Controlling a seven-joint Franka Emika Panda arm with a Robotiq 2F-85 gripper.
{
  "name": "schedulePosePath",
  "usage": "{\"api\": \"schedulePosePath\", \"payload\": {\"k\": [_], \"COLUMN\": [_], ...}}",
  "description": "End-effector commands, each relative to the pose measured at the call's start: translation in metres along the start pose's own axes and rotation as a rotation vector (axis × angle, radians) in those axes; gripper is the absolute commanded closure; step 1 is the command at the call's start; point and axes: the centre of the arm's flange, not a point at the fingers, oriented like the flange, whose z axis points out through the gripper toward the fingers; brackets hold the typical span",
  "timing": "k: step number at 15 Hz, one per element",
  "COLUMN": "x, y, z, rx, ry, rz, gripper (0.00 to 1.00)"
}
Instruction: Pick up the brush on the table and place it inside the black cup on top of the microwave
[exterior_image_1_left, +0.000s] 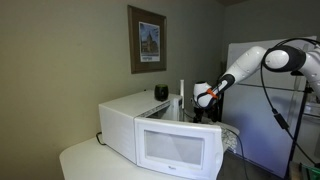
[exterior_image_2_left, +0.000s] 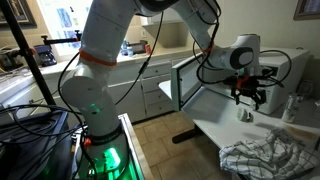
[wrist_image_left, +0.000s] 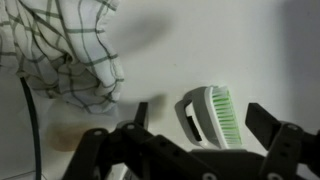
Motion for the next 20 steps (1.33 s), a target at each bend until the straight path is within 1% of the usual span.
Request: {"api": "schedulePosePath", "payload": {"k": [1, 4, 5, 7, 10, 11, 12, 14, 15, 16, 17, 18, 19, 20], "x": [0.012, 0.032, 0.037, 0.045, 0.057, 0.062, 0.064, 0.067, 0.067, 0.067, 0.066, 0.064, 0.064, 0.064], "y": [-0.003, -0.015, -0.018, -0.026, -0.037, -0.041, -0.046, -0.057, -0.064, -0.069, -0.074, -0.077, -0.079, -0.079], "z": [0.012, 0.034, 0.041, 0.055, 0.071, 0.074, 0.076, 0.080, 0.082, 0.083, 0.084, 0.085, 0.087, 0.089], "rx": [-0.002, 0.000, -0.006, 0.016, 0.034, 0.038, 0.044, 0.055, 0.058, 0.061, 0.065, 0.067, 0.075, 0.082], "ry": [0.019, 0.055, 0.071, 0.073, 0.126, 0.131, 0.134, 0.131, 0.128, 0.127, 0.127, 0.124, 0.125, 0.122], "rz": [-0.072, -0.199, -0.258, -0.298, -0.406, -0.430, -0.452, -0.492, -0.508, -0.514, -0.523, -0.527, -0.532, -0.525], "gripper": [0.00, 0.00, 0.00, 0.00, 0.00, 0.00, 0.05, 0.09, 0.07, 0.11, 0.09, 0.18, 0.28, 0.44]}}
